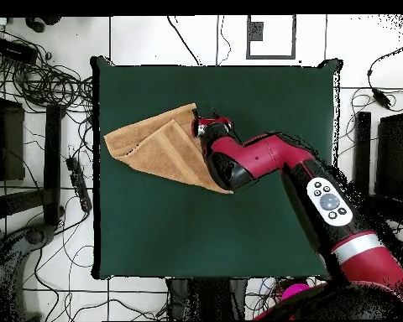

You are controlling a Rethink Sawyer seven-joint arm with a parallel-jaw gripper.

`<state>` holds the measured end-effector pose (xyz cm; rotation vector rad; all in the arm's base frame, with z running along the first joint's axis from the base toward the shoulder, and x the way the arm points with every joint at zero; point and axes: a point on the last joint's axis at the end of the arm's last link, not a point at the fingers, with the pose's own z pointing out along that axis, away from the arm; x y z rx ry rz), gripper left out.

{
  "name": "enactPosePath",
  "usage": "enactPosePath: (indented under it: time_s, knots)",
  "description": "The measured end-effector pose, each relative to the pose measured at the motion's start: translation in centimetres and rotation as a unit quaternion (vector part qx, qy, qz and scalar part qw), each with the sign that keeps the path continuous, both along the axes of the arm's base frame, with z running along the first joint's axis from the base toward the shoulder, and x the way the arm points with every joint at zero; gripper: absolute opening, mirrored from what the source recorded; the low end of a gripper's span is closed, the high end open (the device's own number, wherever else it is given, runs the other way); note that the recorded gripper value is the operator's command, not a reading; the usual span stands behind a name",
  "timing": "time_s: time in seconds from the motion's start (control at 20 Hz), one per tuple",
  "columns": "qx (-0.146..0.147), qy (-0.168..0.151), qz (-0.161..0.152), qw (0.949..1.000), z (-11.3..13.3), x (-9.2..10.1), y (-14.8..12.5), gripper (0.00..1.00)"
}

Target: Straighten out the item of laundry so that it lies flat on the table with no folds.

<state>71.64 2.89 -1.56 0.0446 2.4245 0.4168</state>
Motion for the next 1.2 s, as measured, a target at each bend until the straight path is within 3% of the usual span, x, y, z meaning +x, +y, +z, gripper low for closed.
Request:
enactPosePath:
  time_s: [0.65, 1.2]
  knots:
    - [0.005, 0.006, 0.006, 1.0, -1.1, -0.5, 1.0, 1.0]
    - [-0.035, -0.058, 0.042, 0.9968, 4.3, 1.6, 2.9, 1.0]
